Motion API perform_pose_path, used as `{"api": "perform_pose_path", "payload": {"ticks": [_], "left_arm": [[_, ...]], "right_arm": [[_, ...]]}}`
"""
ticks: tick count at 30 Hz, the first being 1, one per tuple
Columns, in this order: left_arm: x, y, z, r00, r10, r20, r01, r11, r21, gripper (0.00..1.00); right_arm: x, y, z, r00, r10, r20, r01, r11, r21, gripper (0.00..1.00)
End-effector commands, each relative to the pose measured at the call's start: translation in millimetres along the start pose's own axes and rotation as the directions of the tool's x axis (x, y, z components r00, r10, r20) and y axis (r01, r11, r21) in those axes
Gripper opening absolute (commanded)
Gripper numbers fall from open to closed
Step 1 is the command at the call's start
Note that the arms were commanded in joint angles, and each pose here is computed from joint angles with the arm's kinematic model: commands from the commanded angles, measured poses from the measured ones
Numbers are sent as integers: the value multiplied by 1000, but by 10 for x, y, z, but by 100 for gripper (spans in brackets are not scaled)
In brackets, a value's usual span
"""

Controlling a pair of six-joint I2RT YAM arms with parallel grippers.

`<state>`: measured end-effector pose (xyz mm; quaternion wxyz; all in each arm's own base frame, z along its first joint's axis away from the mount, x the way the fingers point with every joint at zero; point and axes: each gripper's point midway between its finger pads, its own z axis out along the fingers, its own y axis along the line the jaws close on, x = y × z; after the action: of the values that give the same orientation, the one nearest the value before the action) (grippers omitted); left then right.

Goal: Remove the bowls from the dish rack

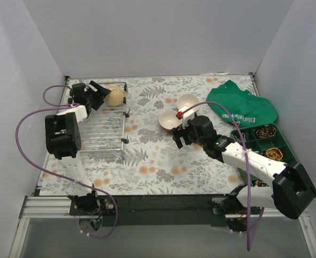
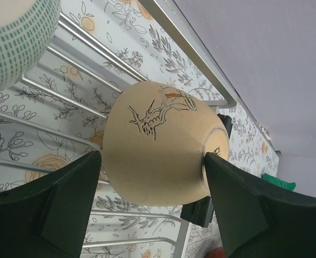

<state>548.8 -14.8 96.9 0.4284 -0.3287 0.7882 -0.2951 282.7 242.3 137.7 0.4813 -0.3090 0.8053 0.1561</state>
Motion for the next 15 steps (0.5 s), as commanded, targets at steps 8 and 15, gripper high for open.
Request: {"api": "perform_pose_path", "payload": {"ticks": [8,15], "left_arm": [[461,245,-283,986,63,-152,-85,986,-142,77],[385,208,-294,987,95,-131,-114,983,-142,91]], "right_arm": [[-190,20,16,998,-4,55,5,1000,-16,90],[-191,30,11,999,-5,54,7,1000,-22,90]]}}
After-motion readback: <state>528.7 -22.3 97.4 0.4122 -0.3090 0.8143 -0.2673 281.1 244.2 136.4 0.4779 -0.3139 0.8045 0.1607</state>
